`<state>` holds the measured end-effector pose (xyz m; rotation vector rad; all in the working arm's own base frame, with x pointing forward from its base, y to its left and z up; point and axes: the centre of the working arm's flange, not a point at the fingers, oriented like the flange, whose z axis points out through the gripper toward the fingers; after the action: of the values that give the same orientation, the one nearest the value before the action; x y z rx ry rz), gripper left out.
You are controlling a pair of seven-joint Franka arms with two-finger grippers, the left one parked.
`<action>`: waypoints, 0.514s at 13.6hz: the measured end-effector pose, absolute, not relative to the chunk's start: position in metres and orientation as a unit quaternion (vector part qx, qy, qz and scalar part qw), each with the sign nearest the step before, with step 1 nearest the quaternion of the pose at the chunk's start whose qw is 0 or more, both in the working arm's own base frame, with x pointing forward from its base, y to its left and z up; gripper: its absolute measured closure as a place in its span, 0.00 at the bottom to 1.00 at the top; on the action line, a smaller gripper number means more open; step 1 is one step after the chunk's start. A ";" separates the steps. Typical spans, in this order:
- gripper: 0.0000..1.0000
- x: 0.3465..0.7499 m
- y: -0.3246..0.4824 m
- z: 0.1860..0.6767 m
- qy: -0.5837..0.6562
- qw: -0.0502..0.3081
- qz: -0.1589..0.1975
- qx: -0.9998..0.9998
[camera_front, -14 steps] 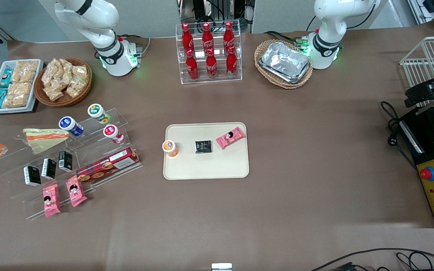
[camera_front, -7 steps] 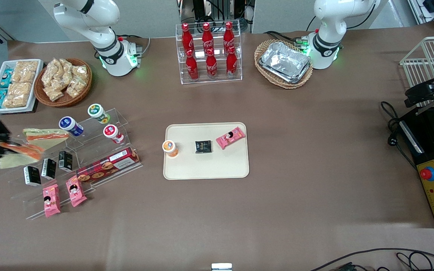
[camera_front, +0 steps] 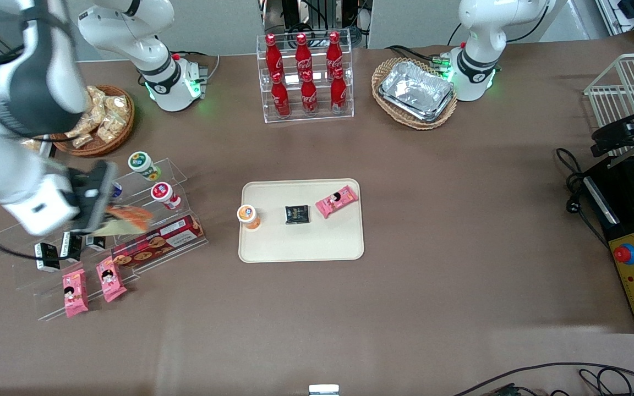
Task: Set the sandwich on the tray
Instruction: 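Lift the sandwich and carry it over the white tray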
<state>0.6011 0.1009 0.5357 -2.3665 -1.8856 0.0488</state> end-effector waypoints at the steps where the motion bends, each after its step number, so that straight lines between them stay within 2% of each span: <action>1: 0.81 0.596 0.132 0.531 -0.612 0.057 0.024 -0.788; 4: 0.81 0.585 0.212 0.506 -0.589 0.049 0.040 -0.805; 7: 0.81 0.582 0.271 0.472 -0.574 0.032 0.038 -0.817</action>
<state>0.5820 0.2706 0.4715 -2.5156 -1.7680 0.1177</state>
